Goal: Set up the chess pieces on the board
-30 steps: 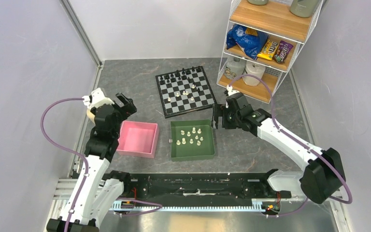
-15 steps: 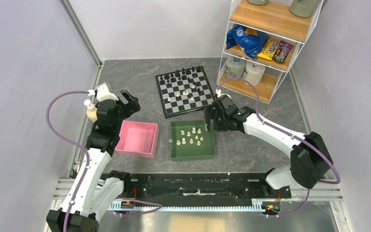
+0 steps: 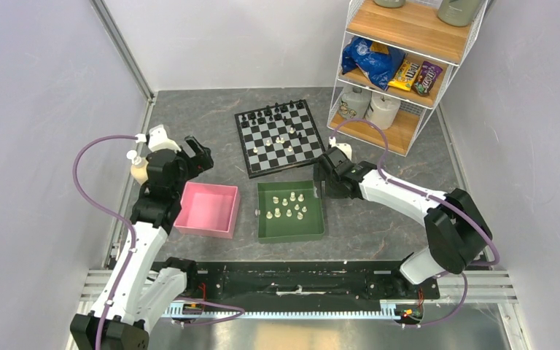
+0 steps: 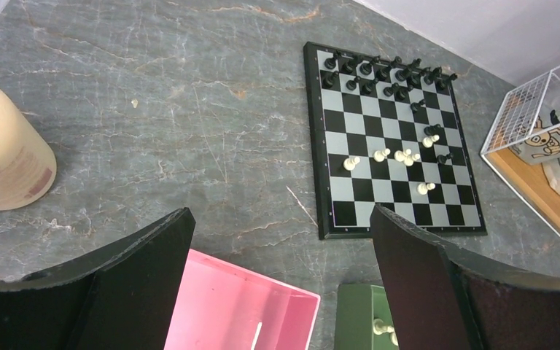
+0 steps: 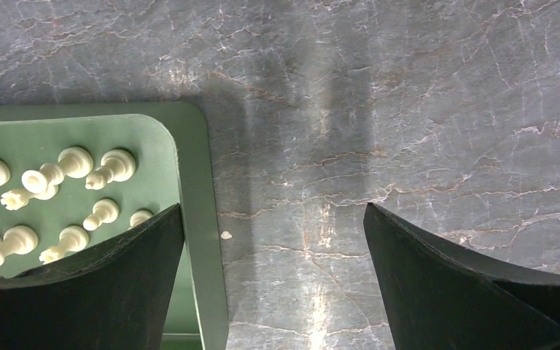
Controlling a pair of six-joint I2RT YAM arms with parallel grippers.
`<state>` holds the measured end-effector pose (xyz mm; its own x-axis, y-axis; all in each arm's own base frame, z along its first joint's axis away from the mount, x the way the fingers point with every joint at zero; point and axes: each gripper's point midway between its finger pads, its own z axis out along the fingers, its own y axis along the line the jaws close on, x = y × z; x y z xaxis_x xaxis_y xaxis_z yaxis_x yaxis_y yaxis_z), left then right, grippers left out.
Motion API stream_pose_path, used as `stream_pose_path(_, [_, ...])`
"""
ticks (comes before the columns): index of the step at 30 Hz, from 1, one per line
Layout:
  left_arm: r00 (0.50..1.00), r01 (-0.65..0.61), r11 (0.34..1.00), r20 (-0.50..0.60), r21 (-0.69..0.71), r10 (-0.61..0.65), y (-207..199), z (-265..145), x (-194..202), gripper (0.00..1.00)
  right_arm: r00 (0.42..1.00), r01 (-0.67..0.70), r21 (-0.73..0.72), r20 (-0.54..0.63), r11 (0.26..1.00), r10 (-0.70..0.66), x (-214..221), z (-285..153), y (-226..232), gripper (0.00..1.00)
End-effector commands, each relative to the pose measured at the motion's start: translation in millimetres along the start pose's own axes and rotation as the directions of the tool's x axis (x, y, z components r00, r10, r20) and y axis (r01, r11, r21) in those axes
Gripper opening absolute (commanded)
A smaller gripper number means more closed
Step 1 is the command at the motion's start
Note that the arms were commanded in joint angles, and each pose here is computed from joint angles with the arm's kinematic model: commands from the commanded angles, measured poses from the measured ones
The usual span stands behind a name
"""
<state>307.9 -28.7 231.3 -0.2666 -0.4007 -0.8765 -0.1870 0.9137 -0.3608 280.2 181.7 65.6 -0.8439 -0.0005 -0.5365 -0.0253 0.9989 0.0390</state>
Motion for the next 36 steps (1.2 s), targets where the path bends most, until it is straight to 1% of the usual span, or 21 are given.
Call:
stream_pose_path(1, [1.0,-0.028,0.998,0.005,0.048,0.028,-11.3,-1.0,-8.3,0.99,0.999,0.005,0.037,0.039,0.999,-0.007,-5.6,5.0,-5.5,0.99])
stream_pose_path(8, [0.999,-0.034,0.996,-0.01,0.084,0.035,-17.7,-0.2,-5.8,0.99,0.999,0.003,0.054,0.05,0.999,-0.006,-6.2,5.3,-15.7,0.99])
stream_pose_path(15, [0.999,-0.039,0.994,-0.026,0.104,0.042,-20.1,0.6,-0.5,0.99,0.998,-0.019,0.068,0.062,0.998,0.015,-12.2,2.7,-35.8,0.99])
stream_pose_path(23, [0.997,-0.049,0.987,-0.044,0.155,0.056,-28.7,1.8,3.9,0.99,0.992,-0.116,0.121,0.066,0.986,0.109,-21.1,4.0,-85.0,0.99])
stream_pose_path(29, [0.995,-0.053,0.979,-0.074,0.198,0.069,-36.6,5.1,10.3,0.99,0.986,-0.162,0.175,0.073,0.971,0.151,-23.6,5.3,-115.0,0.99])
stream_pose_path(36, [0.986,-0.044,0.935,-0.137,0.351,0.097,-64.1,3.6,23.4,0.99,0.974,-0.223,0.232,0.082,0.947,0.209,-28.0,8.6,-142.8,0.99])
